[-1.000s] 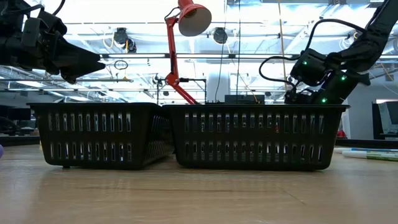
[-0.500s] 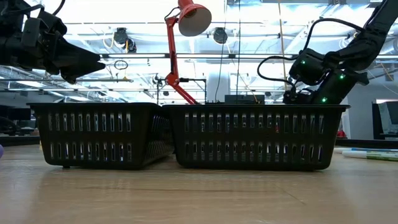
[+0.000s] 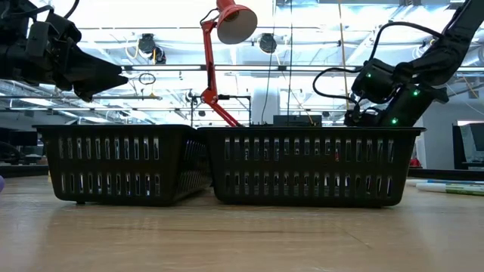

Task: Pick & Place Markers
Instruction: Put the pink highlighter pen into the top right black bin

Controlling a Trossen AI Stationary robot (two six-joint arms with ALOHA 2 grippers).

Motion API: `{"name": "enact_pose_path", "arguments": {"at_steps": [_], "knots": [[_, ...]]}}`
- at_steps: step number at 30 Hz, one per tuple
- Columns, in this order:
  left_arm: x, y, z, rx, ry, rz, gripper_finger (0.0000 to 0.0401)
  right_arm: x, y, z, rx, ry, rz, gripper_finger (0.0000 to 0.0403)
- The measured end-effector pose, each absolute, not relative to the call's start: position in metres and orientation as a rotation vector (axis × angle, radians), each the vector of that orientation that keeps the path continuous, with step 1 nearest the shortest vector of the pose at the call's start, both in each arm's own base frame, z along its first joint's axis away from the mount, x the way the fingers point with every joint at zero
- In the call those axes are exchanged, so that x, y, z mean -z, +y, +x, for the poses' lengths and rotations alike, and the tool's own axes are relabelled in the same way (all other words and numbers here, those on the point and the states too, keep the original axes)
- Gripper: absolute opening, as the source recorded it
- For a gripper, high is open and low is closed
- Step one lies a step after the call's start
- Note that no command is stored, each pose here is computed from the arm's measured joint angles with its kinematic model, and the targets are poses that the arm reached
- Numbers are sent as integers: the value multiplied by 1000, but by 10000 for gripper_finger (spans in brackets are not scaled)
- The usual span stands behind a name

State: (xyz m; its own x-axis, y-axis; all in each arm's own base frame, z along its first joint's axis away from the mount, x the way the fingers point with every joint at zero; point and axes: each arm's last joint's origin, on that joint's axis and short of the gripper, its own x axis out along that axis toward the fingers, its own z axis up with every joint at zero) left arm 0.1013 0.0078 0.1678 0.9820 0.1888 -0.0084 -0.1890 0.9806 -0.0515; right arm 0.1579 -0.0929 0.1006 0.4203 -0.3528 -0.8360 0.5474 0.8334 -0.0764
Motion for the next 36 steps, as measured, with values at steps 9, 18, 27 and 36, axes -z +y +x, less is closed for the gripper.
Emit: {"name": "enact_pose_path", "arguments": {"at_steps": [9,18,27,36], "knots": [[-168,8,101,-190,3,-52,209,-102,-94,160,574,952,214,35],[-168,8,101,-190,3,-52,209,-104,-95,162,575,925,209,31],[-168,8,101,-190,3,-52,209,-109,-97,170,527,814,202,29],[-168,8,101,-190,4,-52,209,-115,-100,174,538,737,182,28]]}}
